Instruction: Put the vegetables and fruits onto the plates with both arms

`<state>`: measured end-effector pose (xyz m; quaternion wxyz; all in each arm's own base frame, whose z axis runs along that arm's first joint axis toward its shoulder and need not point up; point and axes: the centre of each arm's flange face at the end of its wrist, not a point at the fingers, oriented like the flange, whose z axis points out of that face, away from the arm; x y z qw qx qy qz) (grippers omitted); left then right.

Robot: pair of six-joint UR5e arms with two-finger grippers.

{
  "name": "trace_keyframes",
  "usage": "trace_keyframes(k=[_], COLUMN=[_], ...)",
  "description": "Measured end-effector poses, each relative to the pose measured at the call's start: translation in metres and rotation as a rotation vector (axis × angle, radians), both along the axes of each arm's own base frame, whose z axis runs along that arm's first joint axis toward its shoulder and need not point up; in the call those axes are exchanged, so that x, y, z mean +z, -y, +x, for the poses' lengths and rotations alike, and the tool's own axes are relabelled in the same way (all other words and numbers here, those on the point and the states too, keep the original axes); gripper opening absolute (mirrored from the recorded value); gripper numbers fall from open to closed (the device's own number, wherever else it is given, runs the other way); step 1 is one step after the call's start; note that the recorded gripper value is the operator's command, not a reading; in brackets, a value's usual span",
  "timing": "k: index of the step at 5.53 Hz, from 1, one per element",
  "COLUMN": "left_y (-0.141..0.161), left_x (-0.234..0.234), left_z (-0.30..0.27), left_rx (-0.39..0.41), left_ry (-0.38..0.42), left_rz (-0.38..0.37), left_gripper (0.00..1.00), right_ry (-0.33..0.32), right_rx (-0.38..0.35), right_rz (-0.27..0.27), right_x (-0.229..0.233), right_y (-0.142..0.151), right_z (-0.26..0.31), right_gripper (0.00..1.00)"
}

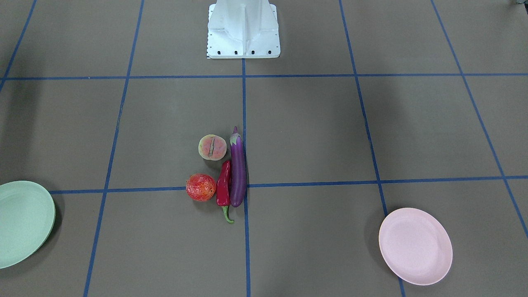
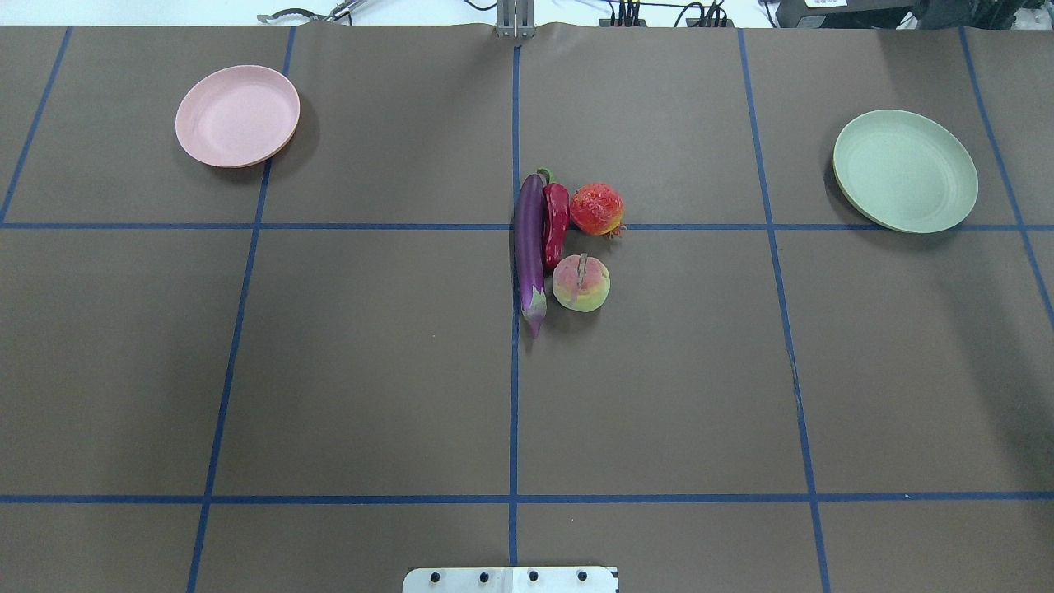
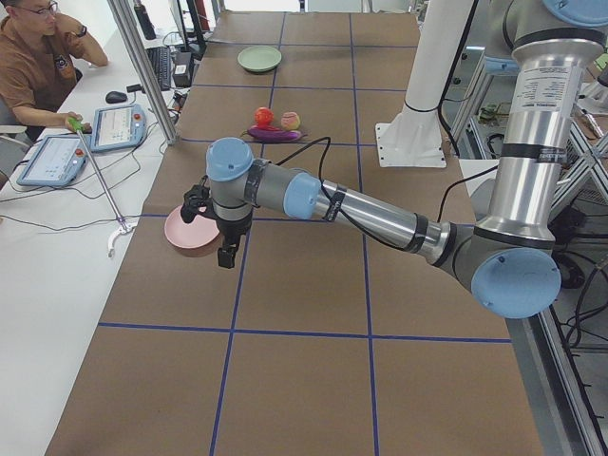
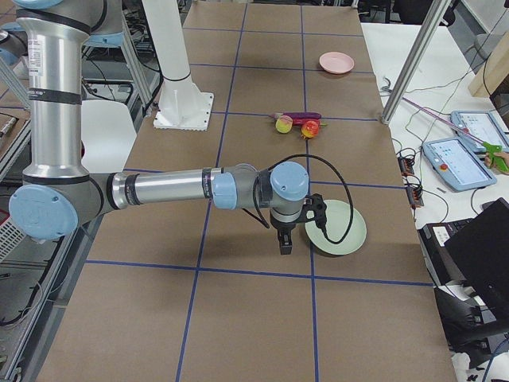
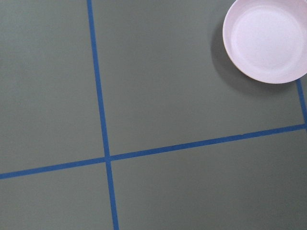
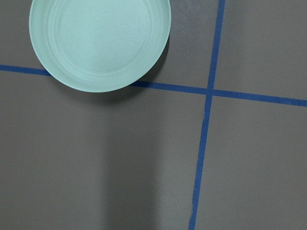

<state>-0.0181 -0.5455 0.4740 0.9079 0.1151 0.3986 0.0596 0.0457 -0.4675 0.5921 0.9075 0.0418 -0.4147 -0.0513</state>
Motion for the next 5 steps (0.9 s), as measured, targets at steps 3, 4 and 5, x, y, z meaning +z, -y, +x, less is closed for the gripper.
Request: trace_keyframes(k=[3,4,5], left_y=[0.017,0.018,0.012], left_x=[-0.07,-0.11,-0.162], left_z=[0.139,0.21,0.293], left_rx=[0.101,0.058,-0.004], left_ry=[-0.064,-0.077,-0.09], left_rz=[0.041,-0.034,-0.108], left_gripper=[0.99,0.99,0.99], right_ry=[0.015,0.018,0.024], right_rx=[0.012,0.021,0.023], right_rz=[0.028,0.016,0.017], right_x=[-0.02,-0.016,-0.009], right_y=[0.008,0.008,0.006], right_z=[-0.002,-0.002,-0.003], right_gripper=[1.0,1.0,1.0])
